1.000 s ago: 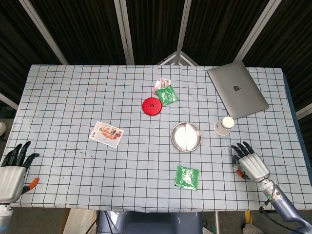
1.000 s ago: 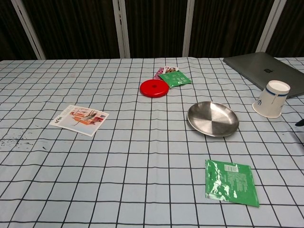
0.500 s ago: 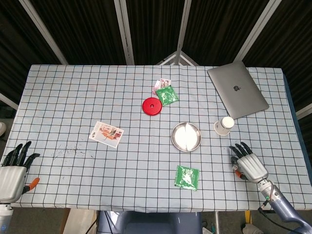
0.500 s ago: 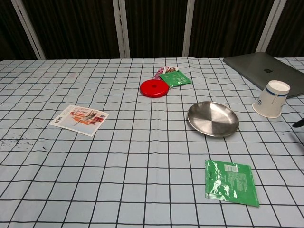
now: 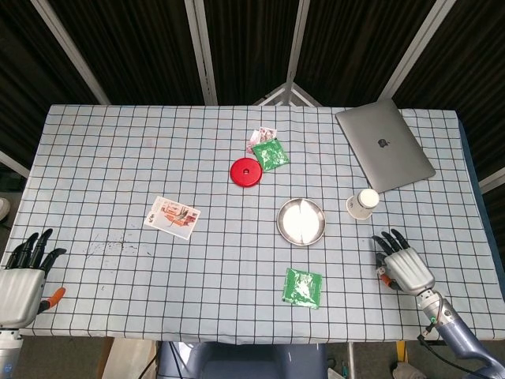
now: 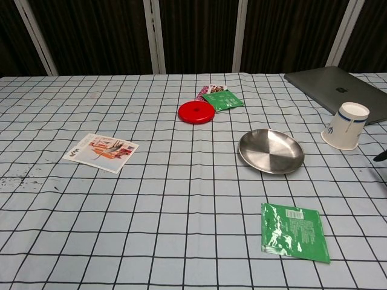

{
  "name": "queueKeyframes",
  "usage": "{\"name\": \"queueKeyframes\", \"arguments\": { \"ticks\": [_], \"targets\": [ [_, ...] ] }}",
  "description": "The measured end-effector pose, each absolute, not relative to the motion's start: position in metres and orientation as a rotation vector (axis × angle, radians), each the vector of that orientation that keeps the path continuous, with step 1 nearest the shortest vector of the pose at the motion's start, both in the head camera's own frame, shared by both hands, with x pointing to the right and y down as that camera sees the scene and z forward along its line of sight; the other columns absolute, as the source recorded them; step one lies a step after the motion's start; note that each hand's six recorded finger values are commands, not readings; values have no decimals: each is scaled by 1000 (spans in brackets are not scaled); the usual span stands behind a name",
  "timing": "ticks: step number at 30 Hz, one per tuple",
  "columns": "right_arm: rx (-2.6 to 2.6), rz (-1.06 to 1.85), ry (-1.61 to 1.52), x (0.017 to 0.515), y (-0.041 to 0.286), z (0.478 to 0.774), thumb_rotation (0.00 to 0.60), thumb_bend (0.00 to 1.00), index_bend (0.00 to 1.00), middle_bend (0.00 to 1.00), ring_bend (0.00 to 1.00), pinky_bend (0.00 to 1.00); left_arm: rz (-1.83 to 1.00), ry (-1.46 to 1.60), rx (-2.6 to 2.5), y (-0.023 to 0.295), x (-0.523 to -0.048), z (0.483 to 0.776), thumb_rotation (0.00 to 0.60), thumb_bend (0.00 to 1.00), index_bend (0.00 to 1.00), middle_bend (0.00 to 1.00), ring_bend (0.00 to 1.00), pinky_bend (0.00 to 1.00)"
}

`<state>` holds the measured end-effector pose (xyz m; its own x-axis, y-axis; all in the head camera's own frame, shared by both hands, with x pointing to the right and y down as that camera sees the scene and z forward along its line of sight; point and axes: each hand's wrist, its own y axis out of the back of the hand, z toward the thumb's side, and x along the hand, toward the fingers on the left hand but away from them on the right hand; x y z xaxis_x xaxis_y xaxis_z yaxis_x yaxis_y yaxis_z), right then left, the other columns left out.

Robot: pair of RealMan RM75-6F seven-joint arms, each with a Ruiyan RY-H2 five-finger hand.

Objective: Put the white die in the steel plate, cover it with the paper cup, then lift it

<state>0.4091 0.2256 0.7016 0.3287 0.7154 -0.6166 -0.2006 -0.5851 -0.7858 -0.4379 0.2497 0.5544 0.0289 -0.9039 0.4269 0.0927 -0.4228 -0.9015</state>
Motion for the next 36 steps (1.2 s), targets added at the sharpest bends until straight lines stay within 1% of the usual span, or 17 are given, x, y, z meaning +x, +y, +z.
{"name": "queueKeyframes", "arguments": {
  "ticks": [6,10,13,21,30,36],
  "targets": [
    [-1760,1386,-456,410,227,702,600,352,535,151,90,0,-1525,866,-1480,249,-437,555,600,275,258,0,0,128],
    [-1759,1387,-456,410,227,702,600,386,579,164,101,0,-1525,864,-1481,249,-437,556,600,275,258,0,0,128],
    [-1757,1385,-462,410,226,701,600,416,594,168,107,0,-1525,864,-1482,249,-437,557,600,275,258,0,0,128],
    [-1762,1359,-479,404,224,696,600,426,611,174,116,0,-1524,866,-1486,248,-437,557,600,275,258,0,0,128],
    [-1780,1283,-541,386,214,679,600,427,613,176,117,0,-1528,879,-1488,246,-441,555,600,275,259,0,0,128],
    [-1784,1188,-611,354,194,661,600,427,613,176,117,0,-1517,891,-1507,244,-443,553,600,275,259,0,0,128]
  ]
}}
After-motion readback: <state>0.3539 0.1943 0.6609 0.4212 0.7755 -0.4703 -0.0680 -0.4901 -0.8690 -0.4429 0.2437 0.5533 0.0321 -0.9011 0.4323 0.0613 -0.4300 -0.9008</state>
